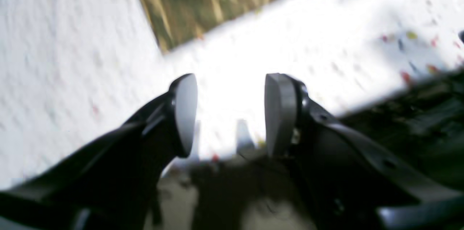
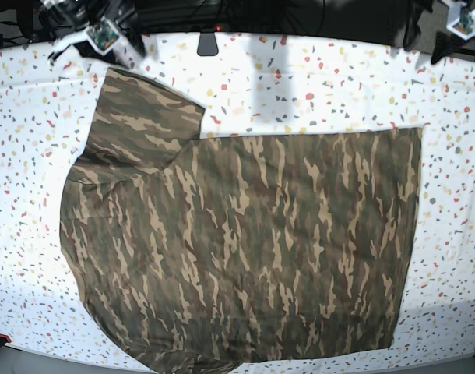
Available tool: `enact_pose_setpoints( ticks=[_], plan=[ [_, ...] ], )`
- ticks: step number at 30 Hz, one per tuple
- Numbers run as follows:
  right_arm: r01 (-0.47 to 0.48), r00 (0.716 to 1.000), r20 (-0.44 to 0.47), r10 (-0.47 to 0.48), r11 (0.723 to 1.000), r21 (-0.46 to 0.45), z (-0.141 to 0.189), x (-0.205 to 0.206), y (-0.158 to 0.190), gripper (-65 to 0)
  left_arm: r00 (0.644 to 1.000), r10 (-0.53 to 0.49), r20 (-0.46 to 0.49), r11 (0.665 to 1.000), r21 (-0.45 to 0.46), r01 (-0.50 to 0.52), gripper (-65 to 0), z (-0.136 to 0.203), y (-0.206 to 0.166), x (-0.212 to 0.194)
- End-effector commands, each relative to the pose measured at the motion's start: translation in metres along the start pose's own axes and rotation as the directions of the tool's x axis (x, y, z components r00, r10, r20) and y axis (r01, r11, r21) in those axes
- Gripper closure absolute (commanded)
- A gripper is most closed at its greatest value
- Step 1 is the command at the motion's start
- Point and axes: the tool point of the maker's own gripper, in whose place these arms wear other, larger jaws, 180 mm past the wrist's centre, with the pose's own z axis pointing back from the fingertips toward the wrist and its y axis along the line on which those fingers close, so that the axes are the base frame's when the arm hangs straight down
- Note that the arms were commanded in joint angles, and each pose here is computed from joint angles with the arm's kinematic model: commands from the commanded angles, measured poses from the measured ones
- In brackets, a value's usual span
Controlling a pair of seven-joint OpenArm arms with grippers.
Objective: Fold the T-shirt properly
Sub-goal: 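Move both grippers down to the shirt's collar-side corners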
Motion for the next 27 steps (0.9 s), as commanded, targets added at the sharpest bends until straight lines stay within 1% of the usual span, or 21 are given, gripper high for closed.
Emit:
enact_pose_setpoints(
  ticks=[1,2,3,5,6,7,8,9,10,12,13,14,16,17,18,20,21,22,23,24,27],
  plan=[
    [-0.040,0.996,0.074,0.043,0.998,-0.039,-0.005,0.021,-0.012,-19.2,0.997,-0.024,0.067,1.000,-0.006,0.025,-29.1,-0.008,0.004,0.018],
    [-0.084,0.991,0.097,0.090,0.994,-0.064,-0.012,0.030,-0.020,-21.3,0.994,-0.034,0.108,0.999,-0.016,0.036,-29.2,-0.018,0.006,0.029],
    [-0.122,0.984,0.118,0.132,0.989,-0.089,-0.018,0.039,-0.026,-24.9,0.989,-0.044,0.140,0.998,-0.027,0.048,-29.2,-0.027,0.007,0.038],
    [-0.190,0.969,0.139,0.206,0.974,-0.123,-0.028,0.052,-0.034,-34.4,0.982,-0.060,0.179,0.996,-0.049,0.070,-29.0,-0.045,0.007,0.053],
    [-0.219,0.961,0.140,0.238,0.966,-0.135,-0.033,0.056,-0.036,-39.1,0.979,-0.069,0.194,0.994,-0.065,0.083,-27.6,-0.053,0.005,0.058],
    [-0.244,0.955,0.136,0.263,0.959,-0.143,-0.035,0.058,-0.037,-42.7,0.975,-0.096,0.202,0.989,-0.091,0.116,-24.8,-0.060,0.000,0.062],
    [-0.259,0.951,0.134,0.278,0.955,-0.145,-0.037,0.060,-0.036,-44.2,0.968,-0.129,0.214,0.981,-0.116,0.156,-21.4,-0.065,-0.007,0.065],
    [-0.266,0.949,0.135,0.285,0.953,-0.144,-0.038,0.060,-0.035,-44.2,0.961,-0.166,0.221,0.972,-0.131,0.197,-18.5,-0.070,-0.013,0.066],
    [-0.265,0.949,0.137,0.284,0.954,-0.141,-0.038,0.061,-0.034,-44.2,0.953,-0.201,0.227,0.962,-0.139,0.236,-17.3,-0.075,-0.018,0.067],
    [-0.264,0.949,0.138,0.283,0.954,-0.139,-0.038,0.061,-0.033,-44.2,0.936,-0.251,0.246,0.943,-0.156,0.293,-18.2,-0.083,-0.027,0.071],
    [-0.264,0.949,0.138,0.283,0.954,-0.139,-0.038,0.061,-0.033,-44.2,0.927,-0.278,0.251,0.932,-0.162,0.323,-20.9,-0.087,-0.032,0.072],
    [-0.264,0.949,0.137,0.283,0.954,-0.139,-0.038,0.061,-0.033,-44.2,0.916,-0.316,0.245,0.917,-0.167,0.361,-24.9,-0.091,-0.035,0.070],
    [-0.265,0.949,0.136,0.283,0.954,-0.139,-0.038,0.060,-0.033,-44.2,0.886,-0.425,0.186,0.873,-0.173,0.455,-33.7,-0.102,-0.038,0.058],
    [-0.266,0.949,0.134,0.284,0.954,-0.139,-0.039,0.060,-0.033,-44.2,0.866,-0.479,0.144,0.850,-0.171,0.498,-36.8,-0.107,-0.037,0.052],
    [-0.266,0.950,0.130,0.283,0.954,-0.139,-0.039,0.059,-0.034,-44.2,0.849,-0.515,0.116,0.832,-0.174,0.528,-38.3,-0.112,-0.035,0.048],
    [-0.270,0.951,0.114,0.286,0.953,-0.136,-0.039,0.057,-0.034,-44.2,0.817,-0.568,0.099,0.793,-0.201,0.575,-38.4,-0.118,-0.033,0.040],
    [-0.290,0.949,0.092,0.303,0.948,-0.129,-0.040,0.053,-0.033,-44.2,0.790,-0.607,0.087,0.762,-0.220,0.610,-38.4,-0.120,-0.032,0.032],
    [-0.313,0.945,0.063,0.321,0.943,-0.109,-0.040,0.047,-0.032,-44.2,0.754,-0.653,0.069,0.723,-0.241,0.648,-38.2,-0.123,-0.029,0.022],
    [-0.336,0.941,0.019,0.339,0.938,-0.084,-0.040,0.037,-0.031,-44.2,0.718,-0.695,0.049,0.685,-0.259,0.681,-38.2,-0.125,-0.025,0.011],
    [-0.353,0.935,-0.024,0.353,0.934,-0.057,-0.038,0.027,-0.030,-44.2,0.685,-0.728,0.029,0.655,-0.265,0.708,-38.2,-0.127,-0.020,0.001],
    [-0.392,0.911,-0.142,0.388,0.920,-0.002,-0.030,0.000,-0.032,-44.2,0.586,-0.810,-0.025,0.573,-0.246,0.781,-38.2,-0.136,0.003,-0.018]
  ],
)
